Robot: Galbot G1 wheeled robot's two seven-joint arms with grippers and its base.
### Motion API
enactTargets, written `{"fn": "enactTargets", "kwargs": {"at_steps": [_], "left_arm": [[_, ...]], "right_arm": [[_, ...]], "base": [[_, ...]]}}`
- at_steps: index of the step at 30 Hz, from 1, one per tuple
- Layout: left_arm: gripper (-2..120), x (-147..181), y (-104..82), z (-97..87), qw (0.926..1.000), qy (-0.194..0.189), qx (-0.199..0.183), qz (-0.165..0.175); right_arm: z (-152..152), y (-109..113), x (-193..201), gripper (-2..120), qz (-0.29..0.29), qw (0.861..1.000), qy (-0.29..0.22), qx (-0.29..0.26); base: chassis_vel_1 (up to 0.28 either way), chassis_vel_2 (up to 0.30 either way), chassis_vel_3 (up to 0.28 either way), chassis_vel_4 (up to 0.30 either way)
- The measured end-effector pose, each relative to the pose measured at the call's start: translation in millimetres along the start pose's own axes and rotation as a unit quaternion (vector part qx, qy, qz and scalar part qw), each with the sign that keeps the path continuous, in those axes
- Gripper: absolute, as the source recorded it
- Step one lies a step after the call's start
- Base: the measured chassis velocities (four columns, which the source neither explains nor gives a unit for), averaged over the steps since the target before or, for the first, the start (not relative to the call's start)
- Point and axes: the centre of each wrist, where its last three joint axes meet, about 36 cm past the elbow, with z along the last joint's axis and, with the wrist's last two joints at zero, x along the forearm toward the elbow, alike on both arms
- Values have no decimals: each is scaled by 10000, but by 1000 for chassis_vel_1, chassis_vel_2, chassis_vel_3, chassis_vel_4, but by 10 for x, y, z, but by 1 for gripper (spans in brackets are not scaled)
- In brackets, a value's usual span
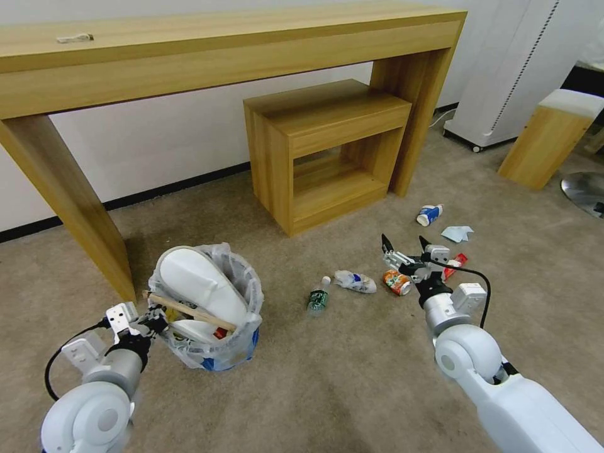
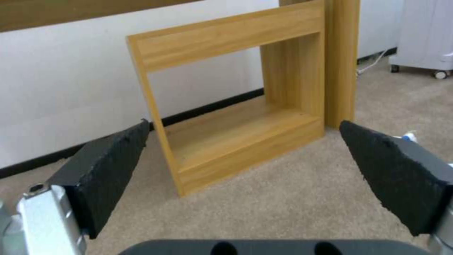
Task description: Pick up the trash bin and place the garbage on the floor into it.
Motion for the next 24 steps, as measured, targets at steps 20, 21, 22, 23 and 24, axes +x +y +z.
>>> {"fn": "enactTargets", "kwargs": {"at_steps": [20,21,22,23,24], "left_arm": [[1,-19,97,-57,9998,-122,111,-104],[1,-18,97,-55,9998,-118,109,-102],[1,-15,97,-53,9998,-116,108,-100],[1,-15,97,-53,9998,-116,108,-100],[1,-14,97,-51,9998,-115,108,-98]], "right_arm": [[224,-216,105,93,223,9983,-15,539],[228,-216,108,92,221,9982,-4,563],[236,-220,110,91,227,9980,1,597],[236,-220,110,91,227,9980,1,597],[241,-219,113,88,231,9979,10,610]], "base": [[0,0,0,0],[0,0,0,0],[0,0,0,0],[0,0,0,0],[0,0,0,0]]}}
